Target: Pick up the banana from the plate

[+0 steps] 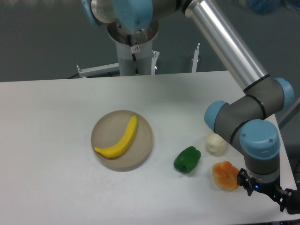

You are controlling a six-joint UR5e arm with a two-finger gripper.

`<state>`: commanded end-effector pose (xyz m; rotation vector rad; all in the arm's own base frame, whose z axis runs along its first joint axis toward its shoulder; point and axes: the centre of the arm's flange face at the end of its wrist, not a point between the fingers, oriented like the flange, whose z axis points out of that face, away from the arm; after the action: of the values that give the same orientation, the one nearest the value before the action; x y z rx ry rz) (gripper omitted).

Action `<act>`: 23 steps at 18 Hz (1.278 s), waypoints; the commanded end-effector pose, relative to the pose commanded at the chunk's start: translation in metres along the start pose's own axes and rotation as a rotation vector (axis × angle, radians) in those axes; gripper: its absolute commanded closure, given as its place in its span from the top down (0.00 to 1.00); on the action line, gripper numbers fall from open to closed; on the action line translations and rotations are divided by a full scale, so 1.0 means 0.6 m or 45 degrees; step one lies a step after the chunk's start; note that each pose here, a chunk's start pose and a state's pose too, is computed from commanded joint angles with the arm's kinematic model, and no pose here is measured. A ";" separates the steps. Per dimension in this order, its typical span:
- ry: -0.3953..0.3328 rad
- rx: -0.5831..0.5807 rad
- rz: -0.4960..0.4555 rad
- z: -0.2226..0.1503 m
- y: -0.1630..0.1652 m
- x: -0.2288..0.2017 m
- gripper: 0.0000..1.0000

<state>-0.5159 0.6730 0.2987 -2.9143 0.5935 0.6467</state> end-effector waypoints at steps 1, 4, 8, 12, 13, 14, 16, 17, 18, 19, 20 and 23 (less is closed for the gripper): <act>0.004 0.001 0.002 0.002 -0.002 0.003 1.00; 0.000 0.005 -0.001 -0.002 -0.002 0.001 1.00; 0.013 0.015 0.001 -0.021 0.002 0.010 1.00; 0.045 0.005 0.000 -0.060 0.017 0.035 1.00; 0.052 0.003 -0.007 -0.071 0.022 0.044 1.00; 0.056 0.003 -0.018 -0.088 0.027 0.052 1.00; 0.097 0.001 -0.025 -0.115 0.037 0.067 1.00; 0.132 -0.007 -0.026 -0.126 0.043 0.075 1.00; 0.155 -0.017 -0.035 -0.142 0.050 0.081 1.00; 0.180 -0.026 -0.051 -0.155 0.056 0.089 1.00; 0.199 -0.031 -0.064 -0.165 0.061 0.095 1.00; 0.287 -0.024 -0.105 -0.208 0.074 0.112 1.00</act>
<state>-0.4287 0.5866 0.3824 -3.0339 0.4865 0.3178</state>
